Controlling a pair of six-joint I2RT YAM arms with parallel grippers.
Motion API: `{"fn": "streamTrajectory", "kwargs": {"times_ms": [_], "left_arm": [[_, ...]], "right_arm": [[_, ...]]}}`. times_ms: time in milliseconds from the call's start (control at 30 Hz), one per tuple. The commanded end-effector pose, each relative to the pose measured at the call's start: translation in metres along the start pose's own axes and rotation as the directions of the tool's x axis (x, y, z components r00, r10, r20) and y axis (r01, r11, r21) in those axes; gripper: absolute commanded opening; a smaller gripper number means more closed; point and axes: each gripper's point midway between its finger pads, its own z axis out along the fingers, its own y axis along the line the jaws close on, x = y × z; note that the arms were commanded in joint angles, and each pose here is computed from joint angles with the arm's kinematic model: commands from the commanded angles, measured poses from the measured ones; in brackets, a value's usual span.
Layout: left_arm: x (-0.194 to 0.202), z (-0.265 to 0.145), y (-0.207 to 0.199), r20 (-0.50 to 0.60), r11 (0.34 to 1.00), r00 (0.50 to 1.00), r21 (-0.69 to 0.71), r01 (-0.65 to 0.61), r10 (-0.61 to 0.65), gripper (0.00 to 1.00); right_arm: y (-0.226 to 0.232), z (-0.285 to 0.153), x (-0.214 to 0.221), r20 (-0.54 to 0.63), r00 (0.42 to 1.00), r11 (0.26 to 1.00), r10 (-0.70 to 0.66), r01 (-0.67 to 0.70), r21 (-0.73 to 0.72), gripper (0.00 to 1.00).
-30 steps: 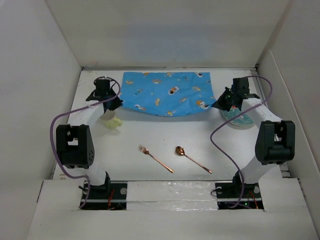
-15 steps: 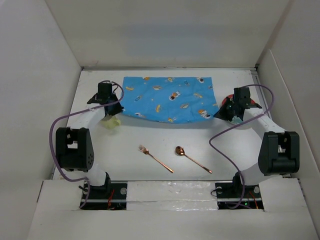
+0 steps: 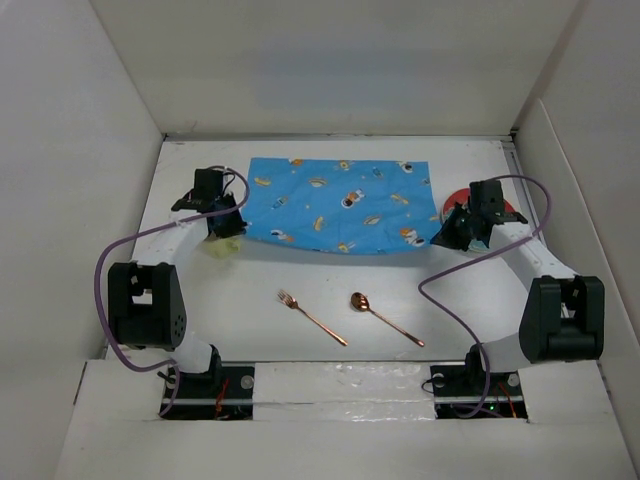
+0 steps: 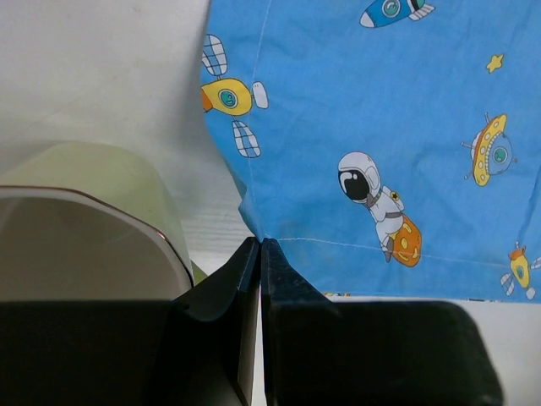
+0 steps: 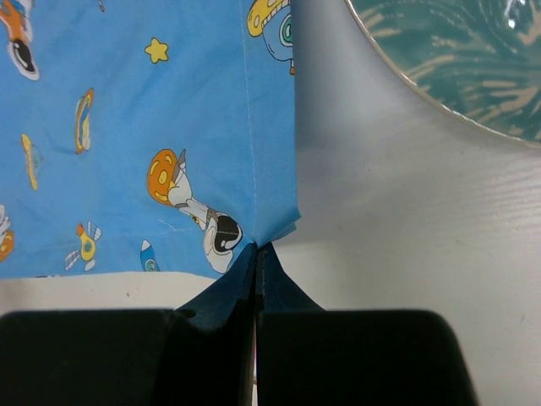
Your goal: Set the dinner table for one person
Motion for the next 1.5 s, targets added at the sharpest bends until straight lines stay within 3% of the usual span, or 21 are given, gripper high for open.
{"fn": "streamTrajectory", "kwargs": {"times_ms": [0, 400, 467, 500, 533, 567, 667, 767, 900, 1033, 1067, 1100, 1133, 1167, 1333, 1400, 1467], "left_arm": [[0.01, -0.017, -0.004, -0.028, 0.998, 0.999, 0.045, -0.033, 0.035, 0.0], [0.029, -0.028, -0.011, -0.07, 0.993, 0.996, 0.113, -0.043, 0.052, 0.0], [0.028, -0.03, -0.013, -0.069, 0.991, 0.996, 0.123, -0.044, 0.053, 0.05], [0.027, -0.032, -0.016, -0.069, 0.99, 0.996, 0.136, -0.044, 0.054, 0.09], [0.026, -0.032, -0.017, -0.071, 0.989, 0.996, 0.14, -0.042, 0.052, 0.19], [0.026, -0.033, -0.018, -0.071, 0.989, 0.996, 0.143, -0.042, 0.053, 0.23], [0.017, -0.04, -0.027, -0.058, 0.984, 0.997, 0.173, -0.046, 0.057, 0.37], [0.011, -0.044, -0.033, -0.046, 0.98, 0.997, 0.194, -0.044, 0.054, 0.42], [-0.005, -0.057, -0.049, -0.008, 0.967, 0.998, 0.248, -0.052, 0.056, 0.4], [-0.028, -0.076, -0.082, 0.047, 0.919, 0.998, 0.389, -0.059, 0.044, 0.28], [-0.031, -0.081, -0.092, 0.048, 0.898, 0.998, 0.436, -0.062, 0.045, 0.23], [-0.044, -0.089, -0.101, 0.089, 0.881, 0.995, 0.466, -0.081, 0.044, 0.18], [-0.05, -0.093, -0.106, 0.101, 0.873, 0.994, 0.481, -0.079, 0.034, 0.05], [-0.05, -0.096, -0.118, 0.11, 0.859, 0.993, 0.503, -0.098, 0.049, 0.0], [-0.084, -0.125, -0.16, 0.224, 0.806, 0.972, 0.561, -0.188, 0.071, 0.0], [-0.087, -0.137, -0.17, 0.256, 0.783, 0.965, 0.588, -0.206, 0.062, 0.0], [-0.086, -0.15, -0.17, 0.289, 0.772, 0.955, 0.592, -0.232, 0.065, 0.07]], "right_arm": [[-0.008, -0.01, 0.007, -0.003, 1.0, 0.999, -0.021, 0.021, 0.028, 0.0], [-0.028, -0.004, 0.028, -0.075, 0.997, 0.996, -0.009, 0.016, 0.093, 0.0], [-0.03, -0.004, 0.029, -0.077, 0.997, 0.994, -0.007, 0.015, 0.105, 0.06], [-0.031, -0.004, 0.028, -0.074, 0.997, 0.994, -0.006, 0.014, 0.111, 0.16], [-0.031, -0.005, 0.027, -0.073, 0.997, 0.994, -0.004, 0.013, 0.112, 0.19], [-0.03, -0.006, 0.027, -0.072, 0.997, 0.994, -0.003, 0.011, 0.111, 0.26], [-0.029, -0.01, 0.022, -0.056, 0.998, 0.993, -0.004, 0.01, 0.12, 0.34], [-0.025, -0.017, 0.013, -0.027, 1.0, 0.994, -0.002, 0.005, 0.111, 0.4], [-0.013, -0.033, -0.006, 0.029, 0.999, 0.997, 0.016, -0.018, 0.073, 0.46], [-0.009, -0.056, -0.042, 0.179, 0.981, 0.996, 0.081, -0.087, 0.026, 0.46], [-0.009, -0.061, -0.055, 0.232, 0.967, 0.994, 0.102, -0.107, 0.006, 0.15], [-0.011, -0.069, -0.061, 0.275, 0.952, 0.991, 0.136, -0.136, -0.017, 0.0], [-0.021, -0.073, -0.07, 0.315, 0.933, 0.984, 0.177, -0.178, -0.024, 0.0], [-0.023, -0.077, -0.081, 0.351, 0.916, 0.981, 0.196, -0.19, -0.052, 0.0], [-0.069, -0.075, -0.091, 0.392, 0.84, 0.917, 0.376, -0.398, -0.026, 0.0], [-0.093, -0.073, -0.096, 0.406, 0.798, 0.877, 0.445, -0.481, -0.015, 0.17], [-0.11, -0.065, -0.096, 0.391, 0.778, 0.846, 0.491, -0.534, 0.0, 0.33]]}}
